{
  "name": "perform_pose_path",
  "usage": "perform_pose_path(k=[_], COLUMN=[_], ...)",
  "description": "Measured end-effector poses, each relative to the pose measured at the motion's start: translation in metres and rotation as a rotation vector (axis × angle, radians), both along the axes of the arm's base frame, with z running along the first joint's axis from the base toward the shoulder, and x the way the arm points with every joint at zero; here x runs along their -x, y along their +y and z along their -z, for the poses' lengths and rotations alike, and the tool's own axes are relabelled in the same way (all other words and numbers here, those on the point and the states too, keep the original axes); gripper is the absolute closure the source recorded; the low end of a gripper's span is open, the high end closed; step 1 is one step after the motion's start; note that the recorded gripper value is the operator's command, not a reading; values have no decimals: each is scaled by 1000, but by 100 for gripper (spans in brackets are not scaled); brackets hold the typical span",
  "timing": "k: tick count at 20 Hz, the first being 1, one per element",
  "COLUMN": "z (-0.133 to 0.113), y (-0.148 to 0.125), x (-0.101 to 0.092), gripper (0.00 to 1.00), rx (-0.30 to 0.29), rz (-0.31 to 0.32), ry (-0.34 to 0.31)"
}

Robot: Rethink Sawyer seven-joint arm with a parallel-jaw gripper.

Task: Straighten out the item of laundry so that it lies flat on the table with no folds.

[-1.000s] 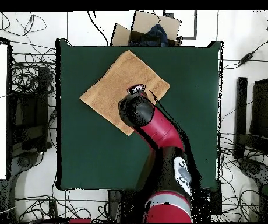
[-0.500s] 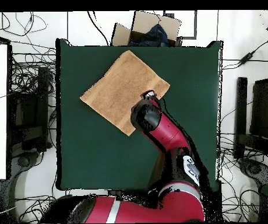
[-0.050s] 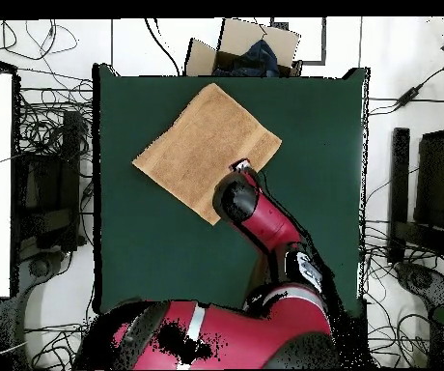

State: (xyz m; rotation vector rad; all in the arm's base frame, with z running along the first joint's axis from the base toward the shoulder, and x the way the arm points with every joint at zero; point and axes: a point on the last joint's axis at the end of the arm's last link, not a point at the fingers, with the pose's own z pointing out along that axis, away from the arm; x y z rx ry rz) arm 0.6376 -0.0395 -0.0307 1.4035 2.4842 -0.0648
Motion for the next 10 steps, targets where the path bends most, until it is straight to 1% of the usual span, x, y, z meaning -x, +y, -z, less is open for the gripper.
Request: perform_pose_path(k=[6, 10], z=[22, 24], y=[24, 26], x=[5, 3], gripper=[0, 0], rx=[-33, -22], rz=[-19, -21], ry=[16, -1])
